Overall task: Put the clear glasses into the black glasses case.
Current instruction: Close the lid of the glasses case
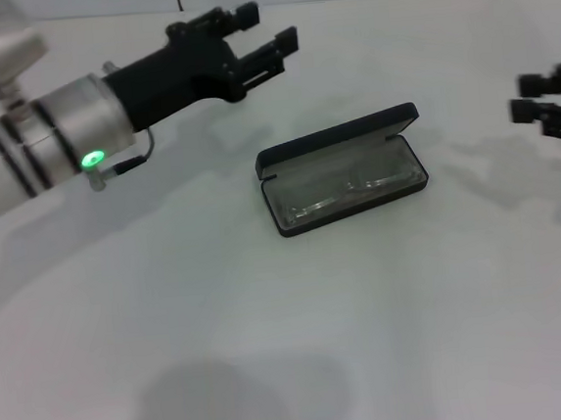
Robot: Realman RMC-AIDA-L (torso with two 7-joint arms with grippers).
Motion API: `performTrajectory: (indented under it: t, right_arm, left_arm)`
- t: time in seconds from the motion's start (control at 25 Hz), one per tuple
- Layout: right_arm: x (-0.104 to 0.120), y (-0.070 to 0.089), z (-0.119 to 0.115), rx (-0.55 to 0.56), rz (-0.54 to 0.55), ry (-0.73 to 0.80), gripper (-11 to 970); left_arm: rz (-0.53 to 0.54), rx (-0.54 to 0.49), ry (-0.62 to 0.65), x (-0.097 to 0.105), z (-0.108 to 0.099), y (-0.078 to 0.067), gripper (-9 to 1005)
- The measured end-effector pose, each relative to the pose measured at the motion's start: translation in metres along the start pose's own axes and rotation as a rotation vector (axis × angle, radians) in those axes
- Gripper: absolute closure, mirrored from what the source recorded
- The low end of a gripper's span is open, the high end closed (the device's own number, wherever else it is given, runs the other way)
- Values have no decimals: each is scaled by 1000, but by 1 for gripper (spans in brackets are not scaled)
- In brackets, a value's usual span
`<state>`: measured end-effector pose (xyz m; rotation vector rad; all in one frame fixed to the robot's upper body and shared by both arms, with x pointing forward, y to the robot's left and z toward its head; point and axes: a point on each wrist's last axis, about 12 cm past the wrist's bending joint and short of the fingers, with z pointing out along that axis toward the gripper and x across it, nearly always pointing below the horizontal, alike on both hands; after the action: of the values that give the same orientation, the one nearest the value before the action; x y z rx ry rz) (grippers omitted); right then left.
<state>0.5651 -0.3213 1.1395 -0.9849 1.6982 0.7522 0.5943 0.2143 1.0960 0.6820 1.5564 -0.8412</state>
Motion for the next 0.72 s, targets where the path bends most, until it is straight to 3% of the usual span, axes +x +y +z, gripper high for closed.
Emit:
performTrajectory:
  t: [0.12, 0.24, 0.4, 0.72]
  right_arm:
    - [8, -1, -12, 63, 43, -17, 663]
    - [12, -1, -16, 99, 56, -32, 482]
    - [16, -1, -14, 106, 65, -23, 472]
    - [16, -2, -11, 105, 60, -4, 455]
  left_arm:
    - [-2, -23, 114, 6, 20, 2, 310]
    - [13, -48, 210, 12, 38, 1, 309]
    - [35, -59, 290, 18, 55, -2, 308]
    - [87, 15, 366, 27, 60, -14, 306]
